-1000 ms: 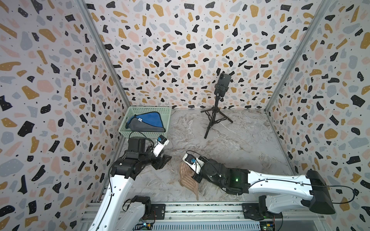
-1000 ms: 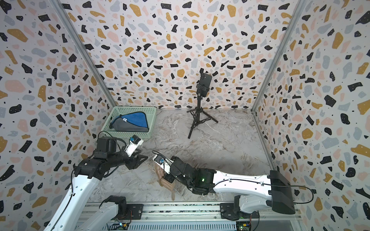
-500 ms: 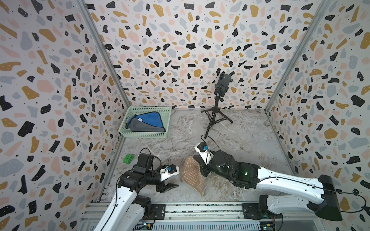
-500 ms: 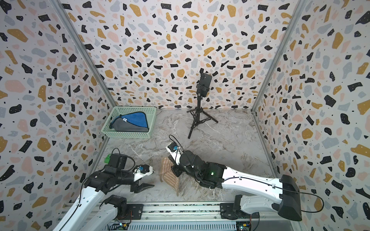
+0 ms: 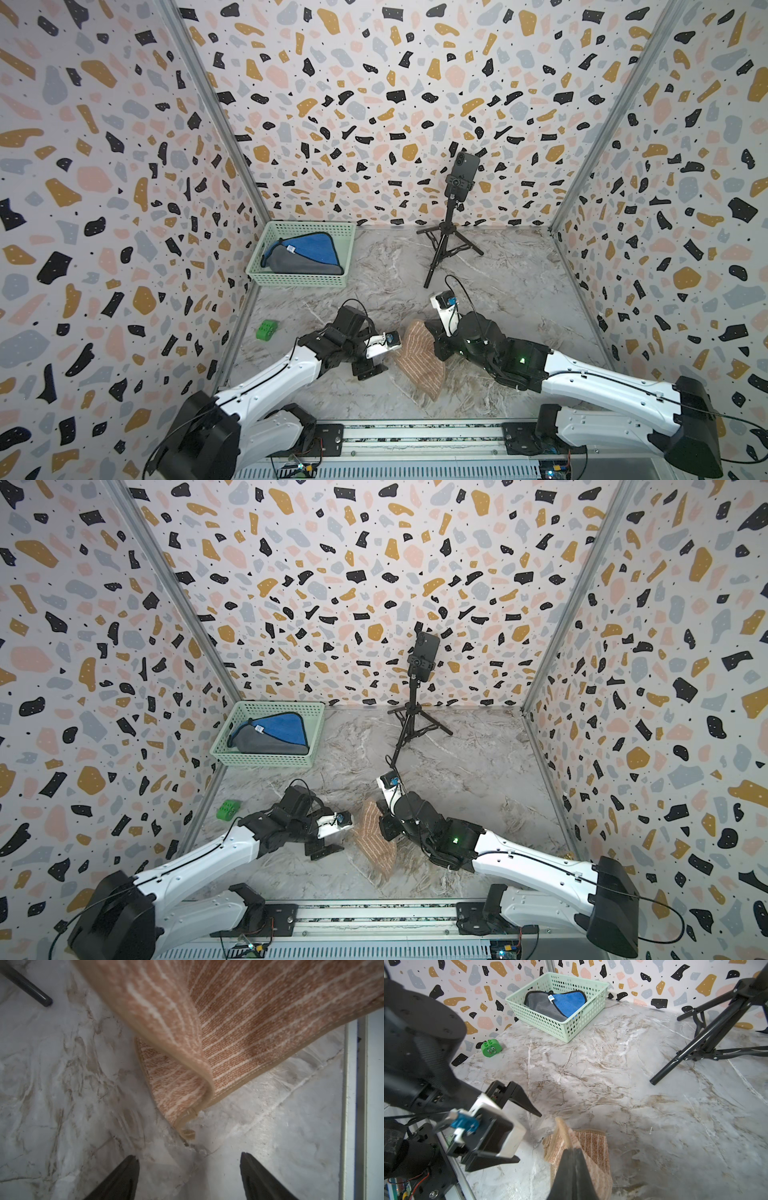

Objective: Fold the square dishcloth
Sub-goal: Flatten out the cleaning item at the center of the board.

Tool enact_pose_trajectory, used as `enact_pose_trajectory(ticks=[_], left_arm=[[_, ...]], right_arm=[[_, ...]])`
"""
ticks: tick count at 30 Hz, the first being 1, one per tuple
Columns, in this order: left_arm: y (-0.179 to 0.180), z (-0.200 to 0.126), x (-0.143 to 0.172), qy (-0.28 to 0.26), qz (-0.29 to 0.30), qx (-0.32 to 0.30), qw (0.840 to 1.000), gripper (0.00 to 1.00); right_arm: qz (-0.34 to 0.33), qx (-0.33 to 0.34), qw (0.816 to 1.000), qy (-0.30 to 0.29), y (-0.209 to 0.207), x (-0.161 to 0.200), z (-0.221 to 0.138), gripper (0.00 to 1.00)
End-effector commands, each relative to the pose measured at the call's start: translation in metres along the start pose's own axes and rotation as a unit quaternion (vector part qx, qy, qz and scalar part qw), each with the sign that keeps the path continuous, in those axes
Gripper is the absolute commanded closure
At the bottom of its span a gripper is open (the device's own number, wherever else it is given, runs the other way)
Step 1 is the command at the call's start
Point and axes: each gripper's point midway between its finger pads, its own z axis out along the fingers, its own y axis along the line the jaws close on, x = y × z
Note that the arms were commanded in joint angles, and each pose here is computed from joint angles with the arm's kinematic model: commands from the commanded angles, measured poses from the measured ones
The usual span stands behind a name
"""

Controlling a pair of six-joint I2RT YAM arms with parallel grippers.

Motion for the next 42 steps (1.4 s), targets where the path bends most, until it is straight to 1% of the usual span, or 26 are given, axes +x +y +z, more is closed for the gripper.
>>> enact_pose_trajectory(ticks=[1,6,7,9,11,13,15,16,19,21,23,24,26,29,33,36,39,42], left_arm=[[0.013,0.002,-0.031,-0.026,0.031,-0.014,0.999,0.19],[0.000,0.016,-0.032,0.010,0.073,0.019,0.997,0.21],[-0.003,0.018,-0.031,0.015,0.083,0.023,0.996,0.22],[-0.004,0.024,-0.028,0.025,0.103,0.019,0.994,0.22],[-0.002,0.033,-0.023,0.043,0.110,0.012,0.993,0.23],[0.008,0.042,-0.021,0.060,0.108,-0.010,0.992,0.27],[0.021,0.049,-0.020,0.077,0.102,-0.037,0.991,0.35],[0.025,0.051,-0.021,0.081,0.101,-0.045,0.991,0.41],[0.029,0.051,-0.026,0.079,0.099,-0.051,0.991,0.65],[0.026,0.046,-0.033,0.066,0.096,-0.044,0.992,0.79],[0.019,0.038,-0.040,0.051,0.093,-0.031,0.994,0.99],[0.016,0.034,-0.043,0.046,0.091,-0.027,0.994,1.00],[0.013,0.020,-0.045,0.045,0.089,-0.028,0.995,1.00],[0.007,-0.005,-0.039,0.064,0.098,-0.033,0.993,1.00],[0.001,-0.055,-0.021,0.099,0.118,-0.074,0.985,1.00],[-0.015,-0.094,-0.002,0.124,0.139,-0.081,0.979,1.00],[-0.039,-0.131,0.016,0.141,0.135,-0.064,0.979,1.00],[-0.061,-0.155,0.030,0.160,0.121,-0.037,0.979,1.00]], right_arm=[[0.018,-0.008,0.999,-0.028,-0.001,-0.014,-0.012,1.00],[0.020,0.001,0.999,-0.037,-0.011,-0.012,-0.019,1.00],[0.026,0.013,0.999,-0.038,-0.021,-0.012,-0.019,1.00],[0.034,0.024,0.999,-0.035,-0.031,-0.007,-0.018,1.00],[0.043,0.030,0.998,-0.029,-0.039,0.000,-0.016,1.00],[0.053,0.031,0.998,-0.024,-0.045,0.006,-0.015,1.00],[0.062,0.031,0.997,-0.020,-0.051,0.011,-0.014,1.00],[0.064,0.030,0.997,-0.020,-0.053,0.013,-0.015,1.00],[0.068,0.031,0.997,-0.020,-0.056,0.015,-0.016,1.00],[0.071,0.025,0.997,-0.034,-0.055,0.008,-0.017,1.00],[0.071,0.024,0.997,-0.036,-0.055,0.008,-0.018,1.00],[0.072,0.023,0.996,-0.037,-0.055,0.008,-0.018,1.00],[0.072,0.017,0.996,-0.040,-0.054,0.007,-0.019,1.00],[0.072,-0.010,0.996,-0.046,-0.045,0.003,-0.023,1.00],[0.072,-0.057,0.994,-0.059,-0.029,-0.004,-0.034,1.00],[0.075,-0.094,0.991,-0.058,-0.017,-0.001,-0.045,1.00],[0.076,-0.143,0.985,-0.060,0.001,0.000,-0.060,1.00],[0.074,-0.176,0.979,-0.063,0.015,0.000,-0.074,1.00]])
